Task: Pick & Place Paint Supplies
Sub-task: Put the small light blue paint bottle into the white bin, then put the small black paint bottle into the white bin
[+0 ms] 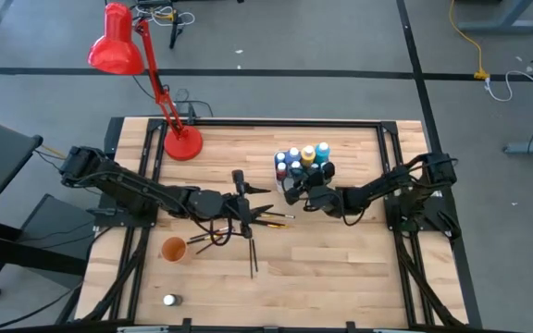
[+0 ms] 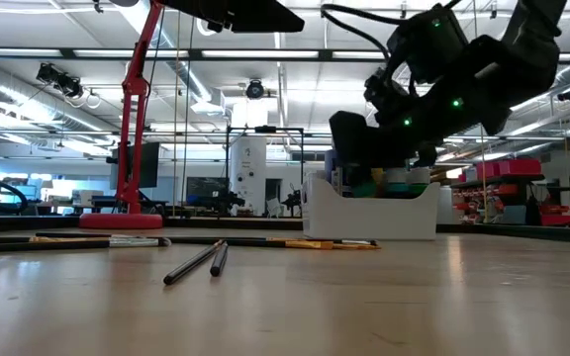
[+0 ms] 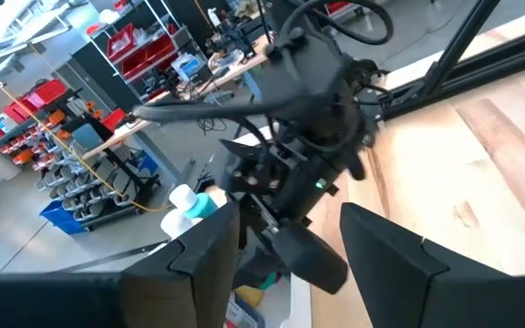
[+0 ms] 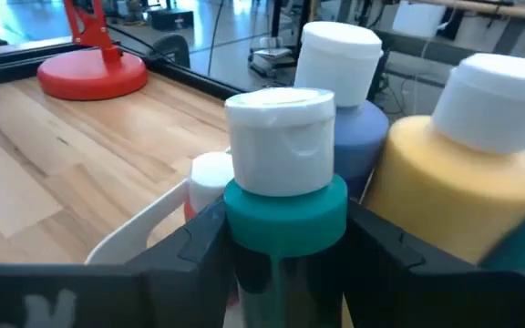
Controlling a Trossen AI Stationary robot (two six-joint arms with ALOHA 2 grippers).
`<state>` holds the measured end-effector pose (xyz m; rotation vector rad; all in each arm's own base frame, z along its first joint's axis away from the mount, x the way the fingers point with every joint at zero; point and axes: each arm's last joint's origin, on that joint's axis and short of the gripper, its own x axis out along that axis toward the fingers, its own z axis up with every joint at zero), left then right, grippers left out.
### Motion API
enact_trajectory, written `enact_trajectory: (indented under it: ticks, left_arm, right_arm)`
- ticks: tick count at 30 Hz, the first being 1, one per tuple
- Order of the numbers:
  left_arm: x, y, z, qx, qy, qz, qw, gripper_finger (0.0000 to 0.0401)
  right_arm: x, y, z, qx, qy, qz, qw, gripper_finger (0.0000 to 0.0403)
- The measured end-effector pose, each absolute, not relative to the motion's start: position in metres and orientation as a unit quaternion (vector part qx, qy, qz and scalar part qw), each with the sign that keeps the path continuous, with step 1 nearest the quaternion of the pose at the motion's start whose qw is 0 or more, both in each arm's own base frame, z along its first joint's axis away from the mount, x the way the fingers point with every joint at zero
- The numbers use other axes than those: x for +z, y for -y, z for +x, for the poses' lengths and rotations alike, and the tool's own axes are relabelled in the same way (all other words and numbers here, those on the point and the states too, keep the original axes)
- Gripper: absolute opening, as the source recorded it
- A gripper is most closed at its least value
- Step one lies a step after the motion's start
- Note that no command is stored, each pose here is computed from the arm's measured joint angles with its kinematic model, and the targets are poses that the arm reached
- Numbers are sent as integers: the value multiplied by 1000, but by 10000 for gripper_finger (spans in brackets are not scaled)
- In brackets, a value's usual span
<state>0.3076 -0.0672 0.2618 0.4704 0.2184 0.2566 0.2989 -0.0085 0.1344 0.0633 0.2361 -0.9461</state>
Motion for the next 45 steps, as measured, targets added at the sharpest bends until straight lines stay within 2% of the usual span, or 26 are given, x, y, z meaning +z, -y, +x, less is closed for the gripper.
enact_trajectory:
  ticks: [10, 15, 33, 41, 45]
  left_arm:
    - [261, 67, 307, 126, -112, 232, 958, 201]
    - [261, 67, 307, 125, -113, 232, 958, 201]
    - [257, 67, 307, 122, -129, 237, 955, 201]
    - [257, 69, 306, 118, -130, 238, 955, 201]
    - [255, 80, 303, 99, -138, 245, 955, 201]
  right_arm:
    - [135, 23, 300, -445, -120, 25, 887, 190]
    - [135, 24, 300, -448, -121, 23, 886, 192]
    - [141, 12, 303, -420, -118, -22, 900, 76]
    - [165, -6, 299, -423, -73, -32, 902, 73]
    - [188, -18, 294, -385, -47, -34, 921, 80]
